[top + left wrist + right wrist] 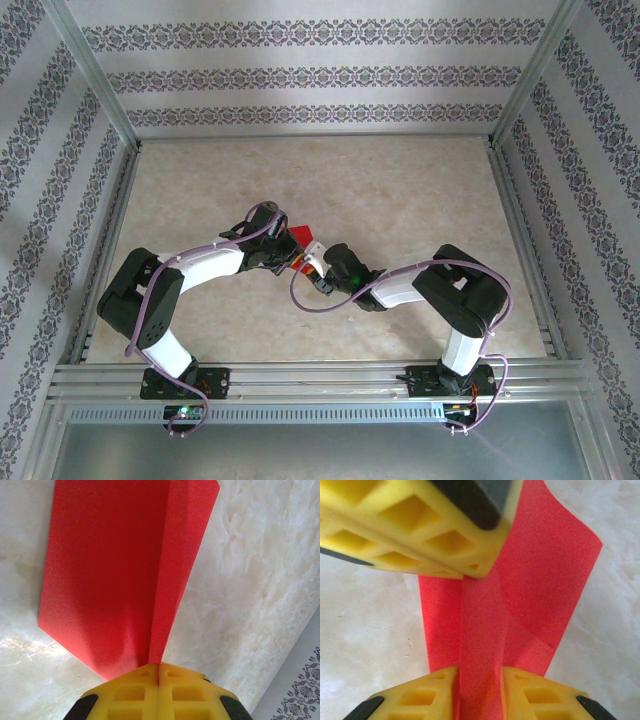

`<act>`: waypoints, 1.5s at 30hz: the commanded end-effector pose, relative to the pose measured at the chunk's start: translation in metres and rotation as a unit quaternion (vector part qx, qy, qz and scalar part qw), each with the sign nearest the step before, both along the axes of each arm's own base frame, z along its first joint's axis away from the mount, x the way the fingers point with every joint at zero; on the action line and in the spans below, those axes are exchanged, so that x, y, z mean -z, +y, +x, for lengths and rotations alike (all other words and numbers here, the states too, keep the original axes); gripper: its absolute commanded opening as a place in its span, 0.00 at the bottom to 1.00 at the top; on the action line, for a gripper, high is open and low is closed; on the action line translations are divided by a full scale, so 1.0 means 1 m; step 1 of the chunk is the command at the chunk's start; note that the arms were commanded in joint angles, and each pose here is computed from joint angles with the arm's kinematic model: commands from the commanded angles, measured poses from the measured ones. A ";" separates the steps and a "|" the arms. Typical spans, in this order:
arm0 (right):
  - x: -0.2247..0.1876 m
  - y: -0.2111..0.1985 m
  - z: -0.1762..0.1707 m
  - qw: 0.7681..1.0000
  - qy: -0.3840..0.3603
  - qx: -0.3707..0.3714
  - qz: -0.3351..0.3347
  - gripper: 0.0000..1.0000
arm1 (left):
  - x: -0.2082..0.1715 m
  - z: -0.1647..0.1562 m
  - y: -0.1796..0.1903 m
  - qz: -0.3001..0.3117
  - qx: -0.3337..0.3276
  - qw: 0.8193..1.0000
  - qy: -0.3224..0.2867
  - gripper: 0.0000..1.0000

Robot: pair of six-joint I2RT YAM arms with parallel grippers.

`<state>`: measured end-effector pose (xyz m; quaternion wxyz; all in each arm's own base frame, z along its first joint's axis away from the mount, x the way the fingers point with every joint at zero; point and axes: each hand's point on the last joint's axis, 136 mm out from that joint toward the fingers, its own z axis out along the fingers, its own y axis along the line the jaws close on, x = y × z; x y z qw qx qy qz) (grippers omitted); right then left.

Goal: Fold a paper plane with a square sheet of paper (pick it up from the middle)
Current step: Fourth fold the wing at the center of the table.

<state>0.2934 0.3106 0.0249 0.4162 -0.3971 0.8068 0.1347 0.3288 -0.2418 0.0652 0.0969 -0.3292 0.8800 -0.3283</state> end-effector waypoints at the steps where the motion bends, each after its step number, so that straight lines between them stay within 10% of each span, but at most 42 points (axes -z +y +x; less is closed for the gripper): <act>1: 0.001 -0.002 0.003 1.000 -0.017 0.008 -0.004 0.25 | 0.003 -0.008 0.000 -0.005 -0.012 1.000 0.027 0.03; 22: -0.002 -0.003 -0.010 0.988 0.121 0.035 0.090 0.07 | -0.037 0.008 0.063 0.046 -0.021 0.997 -0.052 0.31; 45: -0.002 -0.014 -0.007 0.931 0.271 0.142 0.198 0.08 | 0.015 0.001 -0.021 -0.079 0.088 0.991 -0.062 0.26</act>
